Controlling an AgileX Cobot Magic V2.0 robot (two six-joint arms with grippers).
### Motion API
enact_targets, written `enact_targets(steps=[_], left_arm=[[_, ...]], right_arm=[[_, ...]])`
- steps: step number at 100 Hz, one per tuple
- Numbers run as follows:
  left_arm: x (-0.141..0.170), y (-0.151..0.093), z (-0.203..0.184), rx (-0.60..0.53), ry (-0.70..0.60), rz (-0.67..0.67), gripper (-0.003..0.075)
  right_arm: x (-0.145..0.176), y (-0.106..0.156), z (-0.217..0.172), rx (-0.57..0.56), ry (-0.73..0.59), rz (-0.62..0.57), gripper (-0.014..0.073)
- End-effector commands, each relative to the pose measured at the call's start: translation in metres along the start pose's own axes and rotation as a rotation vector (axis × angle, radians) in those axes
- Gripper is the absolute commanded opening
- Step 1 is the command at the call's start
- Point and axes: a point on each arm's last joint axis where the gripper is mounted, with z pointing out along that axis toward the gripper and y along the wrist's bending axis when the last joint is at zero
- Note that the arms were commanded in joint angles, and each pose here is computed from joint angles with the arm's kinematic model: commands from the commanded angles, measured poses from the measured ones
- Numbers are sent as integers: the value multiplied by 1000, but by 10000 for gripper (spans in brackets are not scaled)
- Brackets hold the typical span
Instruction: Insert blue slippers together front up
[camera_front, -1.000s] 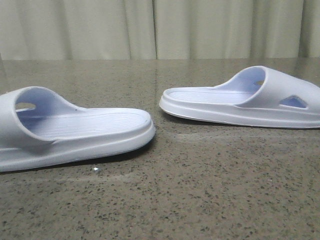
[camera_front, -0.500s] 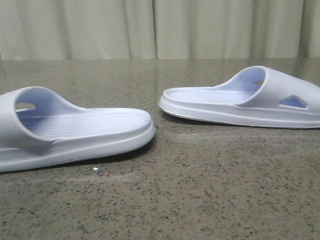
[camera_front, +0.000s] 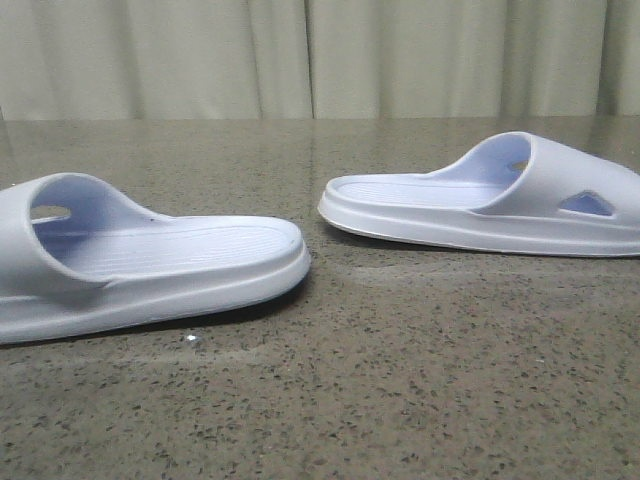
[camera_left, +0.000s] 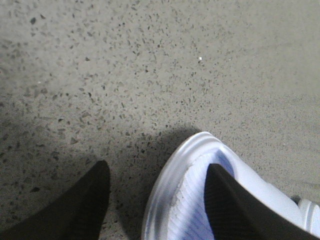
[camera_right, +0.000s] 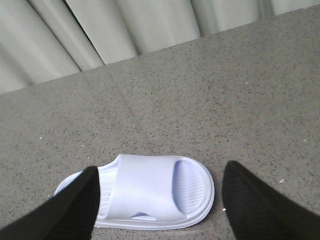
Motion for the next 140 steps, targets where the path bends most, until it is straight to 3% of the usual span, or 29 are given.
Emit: enact_targets(steps=[1, 35, 61, 92, 104, 133, 140], left_arm=[[-7, -10, 1, 42, -29, -28, 358], [-2, -19, 19, 82, 68, 7, 358], [2, -17, 33, 35, 141, -13, 358], [10, -15, 33, 26, 239, 84, 354], [11, -15, 33, 33, 255, 161, 288], [12, -15, 32, 46, 266, 281, 24], [12, -15, 33, 50, 260, 296, 19]], right_arm=[[-16, 4, -3, -19, -97, -3, 447], [-16, 4, -3, -19, -97, -3, 447], [-16, 4, -3, -19, -97, -3, 447], [-16, 4, -3, -20, -104, -3, 447], [-16, 4, -3, -20, -104, -3, 447], [-16, 4, -3, -20, -104, -3, 446], [-16, 4, -3, -20, -104, -3, 447]])
